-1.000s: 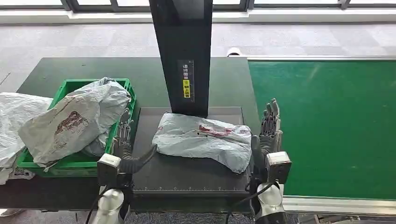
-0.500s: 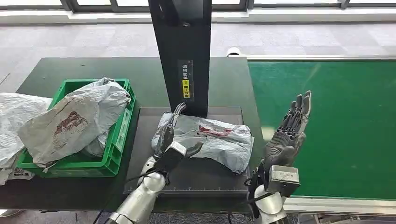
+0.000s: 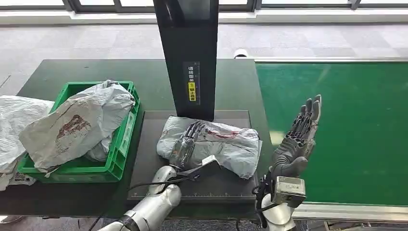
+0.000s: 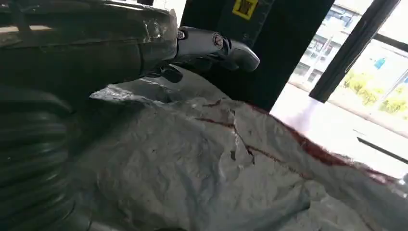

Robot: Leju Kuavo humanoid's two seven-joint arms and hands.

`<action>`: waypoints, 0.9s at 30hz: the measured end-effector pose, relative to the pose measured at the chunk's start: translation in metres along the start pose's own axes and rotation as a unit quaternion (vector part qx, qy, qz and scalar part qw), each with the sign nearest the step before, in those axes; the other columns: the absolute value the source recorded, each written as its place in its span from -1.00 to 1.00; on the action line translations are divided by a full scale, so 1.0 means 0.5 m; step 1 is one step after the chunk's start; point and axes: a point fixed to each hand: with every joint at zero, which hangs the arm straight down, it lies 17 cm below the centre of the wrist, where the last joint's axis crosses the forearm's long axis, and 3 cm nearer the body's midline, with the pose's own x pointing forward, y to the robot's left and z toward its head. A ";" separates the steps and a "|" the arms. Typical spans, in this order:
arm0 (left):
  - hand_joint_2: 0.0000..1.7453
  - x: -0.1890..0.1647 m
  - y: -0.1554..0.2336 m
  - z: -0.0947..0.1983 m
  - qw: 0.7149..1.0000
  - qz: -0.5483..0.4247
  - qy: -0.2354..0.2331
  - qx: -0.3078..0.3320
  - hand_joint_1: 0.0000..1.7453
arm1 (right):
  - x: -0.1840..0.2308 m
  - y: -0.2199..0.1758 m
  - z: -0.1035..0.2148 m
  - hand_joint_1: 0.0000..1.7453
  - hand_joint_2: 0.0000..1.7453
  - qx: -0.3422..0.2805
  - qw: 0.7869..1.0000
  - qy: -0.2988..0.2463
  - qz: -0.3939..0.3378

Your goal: Moved the parcel from conveyor to table for the left to box.

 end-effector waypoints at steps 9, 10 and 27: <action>1.00 -0.011 -0.030 0.013 1.000 -0.011 0.009 -0.025 -1.00 | 0.002 -0.004 0.002 -1.00 -1.00 0.001 1.000 -0.001 0.000; 1.00 -0.011 -0.031 0.013 1.000 -0.012 0.009 -0.026 -1.00 | 0.001 -0.004 0.002 -1.00 -1.00 0.001 1.000 -0.001 0.000; 1.00 -0.040 -0.065 0.017 0.984 -0.156 0.037 -0.081 0.82 | 0.006 0.002 0.009 -1.00 1.00 0.015 1.000 -0.006 0.003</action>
